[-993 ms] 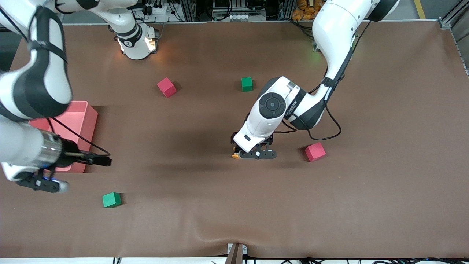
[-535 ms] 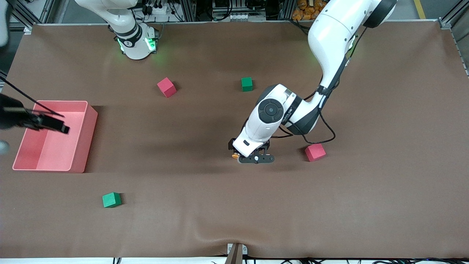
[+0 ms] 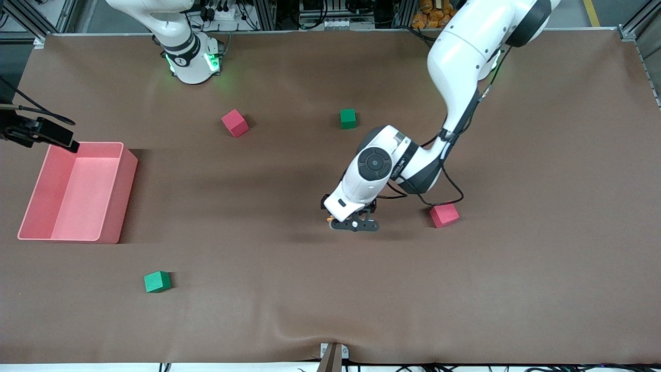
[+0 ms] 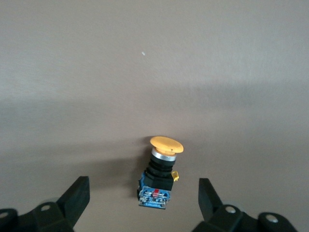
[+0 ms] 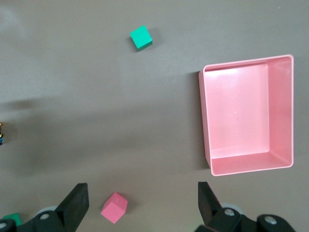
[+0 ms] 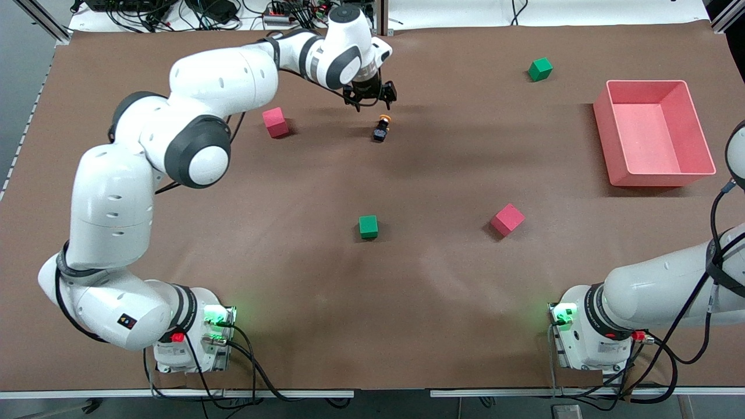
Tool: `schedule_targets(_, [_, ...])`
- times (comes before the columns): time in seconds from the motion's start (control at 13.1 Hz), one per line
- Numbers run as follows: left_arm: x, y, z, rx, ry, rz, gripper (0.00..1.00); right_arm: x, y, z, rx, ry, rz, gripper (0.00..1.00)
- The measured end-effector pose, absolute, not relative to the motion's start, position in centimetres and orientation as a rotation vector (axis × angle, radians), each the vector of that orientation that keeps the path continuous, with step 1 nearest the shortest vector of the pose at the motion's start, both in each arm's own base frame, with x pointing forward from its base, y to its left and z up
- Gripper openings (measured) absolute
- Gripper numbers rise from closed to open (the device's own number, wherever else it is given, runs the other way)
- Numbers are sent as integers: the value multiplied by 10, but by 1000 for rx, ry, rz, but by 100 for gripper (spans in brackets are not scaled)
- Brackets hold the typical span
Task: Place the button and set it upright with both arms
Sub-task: 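Grasp the button base with the left gripper while the right gripper withdraws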
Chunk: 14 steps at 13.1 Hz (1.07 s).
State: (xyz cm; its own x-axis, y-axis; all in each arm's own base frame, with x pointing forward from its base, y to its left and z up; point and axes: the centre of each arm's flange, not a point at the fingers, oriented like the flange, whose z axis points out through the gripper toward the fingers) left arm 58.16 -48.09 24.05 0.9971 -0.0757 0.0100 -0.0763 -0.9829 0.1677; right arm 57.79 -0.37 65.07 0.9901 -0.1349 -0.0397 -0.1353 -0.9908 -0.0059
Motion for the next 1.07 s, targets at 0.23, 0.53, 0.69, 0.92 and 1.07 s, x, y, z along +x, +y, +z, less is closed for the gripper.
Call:
schedule_targets(0.23, [576, -490, 217, 2970, -244, -19, 92, 571, 11, 659, -3128, 100, 78, 100])
schedule_targets(0.53, [571, -491, 204, 2940, -364, -100, 77, 546, 14, 669, -3131, 67, -10, 100])
schedule_targets(0.69, [570, -491, 203, 2931, -371, -121, 72, 537, 14, 668, -3135, 60, -38, 100])
schedule_targets(0.92, [569, -490, 202, 2936, -375, -138, 70, 538, 14, 666, -3141, 40, -55, 100])
schedule_targets(1.07, [568, -490, 200, 2938, -376, -146, 70, 538, 14, 666, -3142, -1, -56, 100])
